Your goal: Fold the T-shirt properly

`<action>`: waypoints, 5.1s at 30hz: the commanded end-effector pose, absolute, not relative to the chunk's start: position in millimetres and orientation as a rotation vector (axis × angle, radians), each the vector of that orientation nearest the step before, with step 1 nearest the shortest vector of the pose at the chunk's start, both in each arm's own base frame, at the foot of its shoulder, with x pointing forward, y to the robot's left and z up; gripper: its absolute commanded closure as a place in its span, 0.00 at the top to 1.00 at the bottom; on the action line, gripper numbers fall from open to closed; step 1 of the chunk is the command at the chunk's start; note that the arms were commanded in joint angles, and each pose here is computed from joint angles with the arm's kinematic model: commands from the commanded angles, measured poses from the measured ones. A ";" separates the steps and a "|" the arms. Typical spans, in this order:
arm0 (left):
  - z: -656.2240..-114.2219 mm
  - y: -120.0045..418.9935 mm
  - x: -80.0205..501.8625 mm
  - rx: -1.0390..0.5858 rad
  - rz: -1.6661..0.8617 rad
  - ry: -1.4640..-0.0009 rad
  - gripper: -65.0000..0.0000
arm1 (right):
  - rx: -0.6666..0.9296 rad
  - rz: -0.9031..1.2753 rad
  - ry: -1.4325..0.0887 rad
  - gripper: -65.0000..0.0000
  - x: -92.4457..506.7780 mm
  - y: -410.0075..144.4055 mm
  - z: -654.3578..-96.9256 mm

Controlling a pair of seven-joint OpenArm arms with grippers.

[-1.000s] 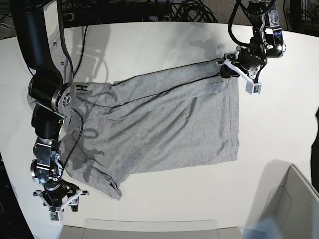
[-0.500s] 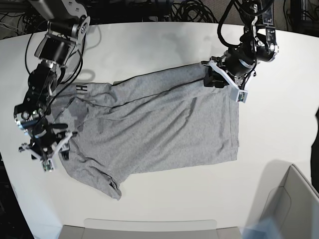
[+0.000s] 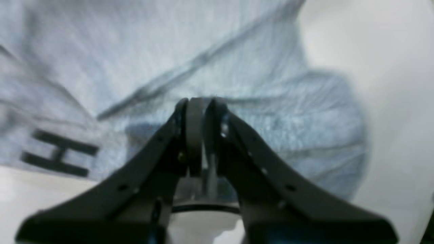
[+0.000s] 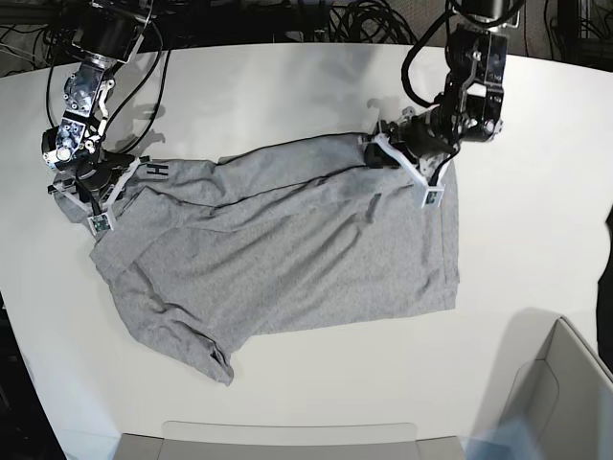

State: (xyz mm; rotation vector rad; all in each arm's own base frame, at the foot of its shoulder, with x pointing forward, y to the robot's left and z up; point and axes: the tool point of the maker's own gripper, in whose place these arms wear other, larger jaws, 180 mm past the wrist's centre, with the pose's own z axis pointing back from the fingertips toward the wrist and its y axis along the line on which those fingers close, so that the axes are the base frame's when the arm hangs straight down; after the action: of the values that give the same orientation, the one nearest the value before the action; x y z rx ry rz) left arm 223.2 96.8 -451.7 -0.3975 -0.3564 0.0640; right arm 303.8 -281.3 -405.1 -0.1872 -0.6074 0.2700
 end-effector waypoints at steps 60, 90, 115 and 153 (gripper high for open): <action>-370.7 212.3 202.2 -0.130 0.153 -0.607 0.20 | -0.406 0.343 -0.554 0.09 201.6 -299.1 -361.0; -428.0 262.8 342.9 0.126 0.112 -0.520 0.21 | -0.514 0.122 -0.831 0.31 274.9 -337.0 -280.9; -469.0 292.5 331.0 0.156 0.211 -0.405 0.21 | -0.348 0.467 -0.757 0.32 451.2 -279.7 -290.4; -365.1 180.6 326.7 -0.017 0.027 -0.645 0.21 | 0.226 0.470 -0.867 0.46 510.8 -154.9 -375.8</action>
State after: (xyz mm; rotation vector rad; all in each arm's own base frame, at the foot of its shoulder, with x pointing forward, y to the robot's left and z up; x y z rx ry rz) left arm 315.0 177.4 -379.7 -0.0254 -0.5883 0.0256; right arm 485.6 -147.2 -408.7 0.2494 -0.7828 0.4745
